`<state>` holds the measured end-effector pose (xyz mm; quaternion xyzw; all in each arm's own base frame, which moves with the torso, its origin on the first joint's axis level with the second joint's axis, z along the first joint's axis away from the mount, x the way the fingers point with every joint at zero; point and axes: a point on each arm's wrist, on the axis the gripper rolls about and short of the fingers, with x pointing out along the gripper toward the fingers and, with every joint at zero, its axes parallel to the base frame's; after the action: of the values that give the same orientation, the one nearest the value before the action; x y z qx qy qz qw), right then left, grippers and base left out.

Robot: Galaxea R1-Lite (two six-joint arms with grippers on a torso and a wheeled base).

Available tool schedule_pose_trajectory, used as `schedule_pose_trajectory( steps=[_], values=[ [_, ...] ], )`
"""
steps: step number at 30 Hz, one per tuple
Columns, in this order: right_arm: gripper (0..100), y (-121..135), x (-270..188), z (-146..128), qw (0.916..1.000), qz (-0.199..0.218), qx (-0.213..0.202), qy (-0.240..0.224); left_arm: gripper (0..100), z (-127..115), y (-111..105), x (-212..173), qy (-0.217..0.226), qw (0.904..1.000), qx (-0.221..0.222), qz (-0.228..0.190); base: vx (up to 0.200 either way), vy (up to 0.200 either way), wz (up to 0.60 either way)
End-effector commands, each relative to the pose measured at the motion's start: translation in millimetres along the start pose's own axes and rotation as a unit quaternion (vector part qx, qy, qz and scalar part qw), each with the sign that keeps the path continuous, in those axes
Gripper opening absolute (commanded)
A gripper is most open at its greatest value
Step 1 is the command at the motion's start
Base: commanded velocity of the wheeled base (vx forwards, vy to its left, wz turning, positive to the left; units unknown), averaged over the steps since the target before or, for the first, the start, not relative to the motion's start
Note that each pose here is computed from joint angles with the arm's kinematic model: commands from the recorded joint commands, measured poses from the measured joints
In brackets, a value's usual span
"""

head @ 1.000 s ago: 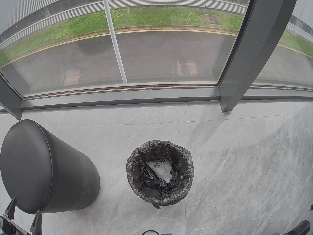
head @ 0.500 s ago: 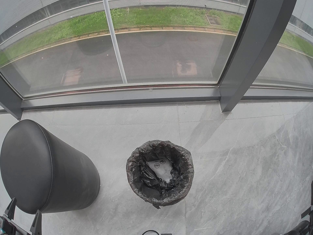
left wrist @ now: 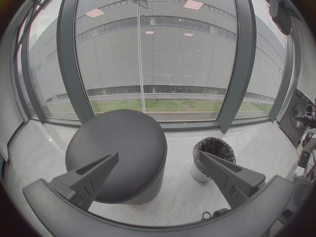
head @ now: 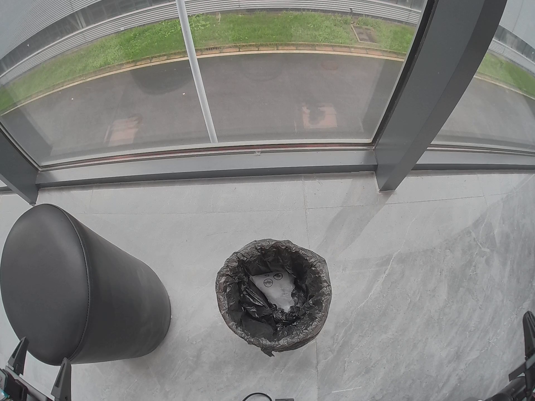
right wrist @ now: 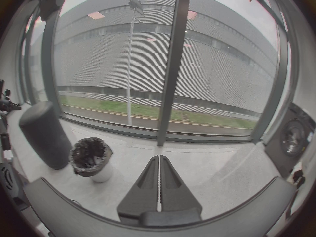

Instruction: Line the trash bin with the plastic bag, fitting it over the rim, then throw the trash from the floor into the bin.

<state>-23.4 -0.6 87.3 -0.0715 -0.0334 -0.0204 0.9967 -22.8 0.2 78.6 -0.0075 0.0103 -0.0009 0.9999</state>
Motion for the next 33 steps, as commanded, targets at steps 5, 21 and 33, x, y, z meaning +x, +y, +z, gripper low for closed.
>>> schedule_pose_trajectory(
  steps=[5, 21, 33],
  values=[
    [0, 3.5, -0.1, -4.3, 0.9978, 0.065, 0.009, -0.004, 100, -3.5, 0.1, -0.2, -0.002, 1.0000, 0.000, 0.000, 0.000, 0.000, 0.00],
    [0, 1.2, 0.1, -4.7, 0.9999, 0.013, -0.003, 0.003, 100, -3.5, 0.1, -0.2, -0.002, 1.0000, 0.000, 0.000, 0.000, 0.000, 0.00],
    [0, 2.3, 0.0, -4.5, 0.9992, 0.037, -0.014, -0.001, 100, -3.5, 0.1, -0.2, -0.002, 1.0000, 0.000, 0.000, 0.000, 0.000, 0.00]
  ],
)
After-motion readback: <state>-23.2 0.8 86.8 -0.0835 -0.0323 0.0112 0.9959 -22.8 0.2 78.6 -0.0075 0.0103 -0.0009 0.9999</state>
